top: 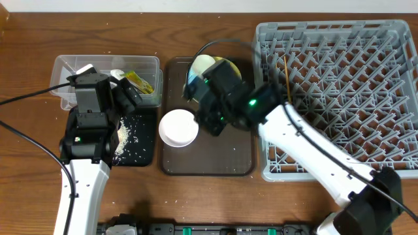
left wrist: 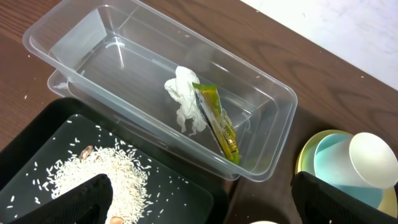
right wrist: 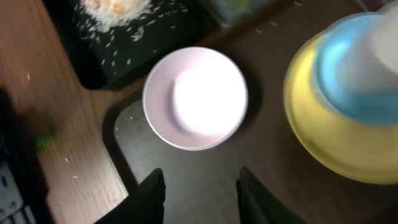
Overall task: Sort waste into correct bins and load items into the dishwasher rack
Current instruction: 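Move the right gripper to the white bowl and grip its rim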
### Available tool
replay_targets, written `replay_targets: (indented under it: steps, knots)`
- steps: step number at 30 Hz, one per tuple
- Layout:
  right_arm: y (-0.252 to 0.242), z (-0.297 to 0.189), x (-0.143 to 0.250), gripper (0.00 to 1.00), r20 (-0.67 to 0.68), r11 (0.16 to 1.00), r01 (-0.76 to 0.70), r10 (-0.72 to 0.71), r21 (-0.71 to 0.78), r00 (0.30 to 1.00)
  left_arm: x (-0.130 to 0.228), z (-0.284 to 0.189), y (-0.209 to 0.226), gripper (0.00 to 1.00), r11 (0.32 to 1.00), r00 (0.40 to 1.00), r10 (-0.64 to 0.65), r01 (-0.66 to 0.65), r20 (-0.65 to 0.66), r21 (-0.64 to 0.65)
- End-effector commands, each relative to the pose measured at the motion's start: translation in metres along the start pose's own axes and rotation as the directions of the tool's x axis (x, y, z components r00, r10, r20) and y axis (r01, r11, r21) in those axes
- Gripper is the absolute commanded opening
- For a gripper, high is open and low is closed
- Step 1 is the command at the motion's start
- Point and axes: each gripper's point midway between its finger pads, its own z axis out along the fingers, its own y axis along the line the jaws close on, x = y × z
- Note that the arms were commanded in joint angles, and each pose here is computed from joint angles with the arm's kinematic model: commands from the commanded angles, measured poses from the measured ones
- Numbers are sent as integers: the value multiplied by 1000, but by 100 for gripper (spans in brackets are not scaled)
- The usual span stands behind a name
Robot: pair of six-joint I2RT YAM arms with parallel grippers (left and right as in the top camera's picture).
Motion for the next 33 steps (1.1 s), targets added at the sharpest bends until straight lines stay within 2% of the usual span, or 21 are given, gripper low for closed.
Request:
replay_targets:
  steps: [1,12,18,22,27,33]
  knots:
    - [14,32,16,40,-46,996,85,-87,-36,995,-6,-2,0,94,1000,1000,9,-9,15,-5]
    - [38,94,24,46,-18,976,202,-204,-76,979,-6,-2,0,94,1000,1000,9,-9,15,-5]
    - [30,128,22,32,2,980,189,-189,-59,982,-6,-2,0,94,1000,1000,9,-9,15,-5]
    - [7,149,30,26,-30,992,119,-117,44,993,-6,-2,0,95,1000,1000,9,-9,15,-5]
    - [-25,150,50,11,-105,975,37,-15,218,994,-6,-2,0,95,1000,1000,9,-9,15,-5]
    - [-36,132,73,10,-210,954,50,13,296,978,-6,-2,0,95,1000,1000,9,-9,15,-5]
